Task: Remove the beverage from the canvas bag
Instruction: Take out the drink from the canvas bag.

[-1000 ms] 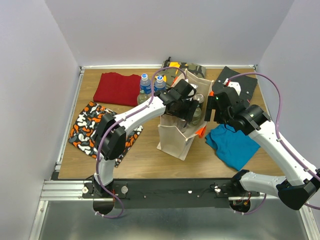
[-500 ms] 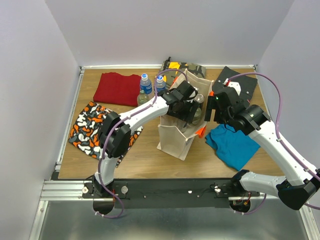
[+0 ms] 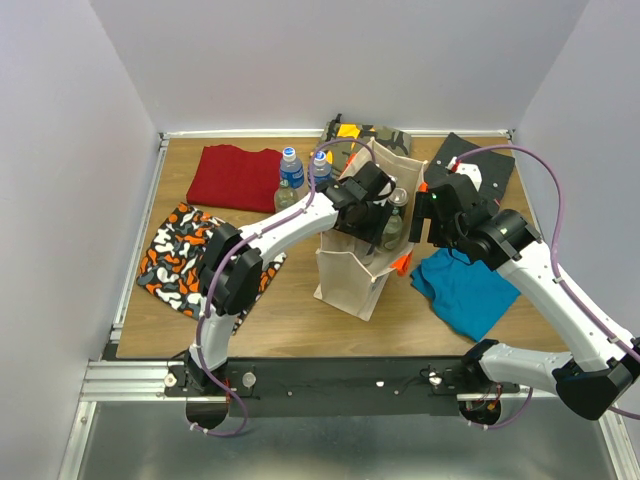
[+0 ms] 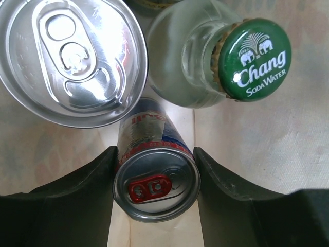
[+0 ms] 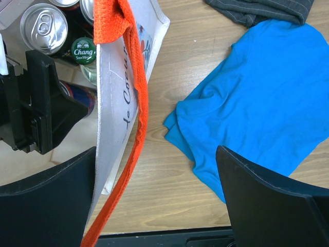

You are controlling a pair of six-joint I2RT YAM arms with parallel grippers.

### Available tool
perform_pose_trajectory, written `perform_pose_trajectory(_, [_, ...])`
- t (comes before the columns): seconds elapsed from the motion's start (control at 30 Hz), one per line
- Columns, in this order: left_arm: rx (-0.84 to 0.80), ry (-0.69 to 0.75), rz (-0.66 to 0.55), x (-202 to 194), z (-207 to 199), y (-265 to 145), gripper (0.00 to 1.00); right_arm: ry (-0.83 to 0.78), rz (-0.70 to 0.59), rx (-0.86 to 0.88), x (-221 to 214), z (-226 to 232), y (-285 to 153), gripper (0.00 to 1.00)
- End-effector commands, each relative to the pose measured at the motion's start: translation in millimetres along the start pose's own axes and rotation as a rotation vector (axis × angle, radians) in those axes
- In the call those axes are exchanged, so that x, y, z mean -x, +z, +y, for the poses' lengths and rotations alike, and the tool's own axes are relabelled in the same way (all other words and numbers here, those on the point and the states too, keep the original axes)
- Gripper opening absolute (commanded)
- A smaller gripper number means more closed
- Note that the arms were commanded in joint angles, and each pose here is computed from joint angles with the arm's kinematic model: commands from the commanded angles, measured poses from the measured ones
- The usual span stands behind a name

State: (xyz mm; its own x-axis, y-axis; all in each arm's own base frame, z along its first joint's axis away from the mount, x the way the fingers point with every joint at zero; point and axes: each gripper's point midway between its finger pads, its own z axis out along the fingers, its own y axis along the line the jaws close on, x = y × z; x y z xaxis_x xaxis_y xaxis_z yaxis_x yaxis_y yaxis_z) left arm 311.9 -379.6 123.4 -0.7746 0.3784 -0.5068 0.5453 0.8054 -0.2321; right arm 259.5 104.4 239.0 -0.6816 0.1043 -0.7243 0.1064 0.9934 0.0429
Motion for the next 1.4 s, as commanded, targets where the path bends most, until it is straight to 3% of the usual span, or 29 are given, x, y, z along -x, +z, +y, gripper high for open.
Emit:
perform_pose_trajectory(0.0, [-0.007,0.011,-0.038,16.8,-5.8,-13.7,0.00,0.015,-0.044,-0.026,11.0,-4.4,-0.4,1.00])
perform_pose_trajectory(0.4, [-0.016,0.097,-0.116,65.2,-21.3,-81.1,0.00,0.010,-0.038,0.004,12.4,3.3,1.1,1.00])
perform_pose_trajectory(1.03, [-0.092,0.135,-0.161,68.6,-35.6,-157.2,0.00,0.000,-0.058,0.029,21.3,8.5,-2.0,1.00])
perform_pose_trajectory(1.37, [-0.138,0.126,-0.316,89.8,-46.1,-212.3,0.00,-0.010,-0.067,0.046,25.9,13.2,-1.3,1.00])
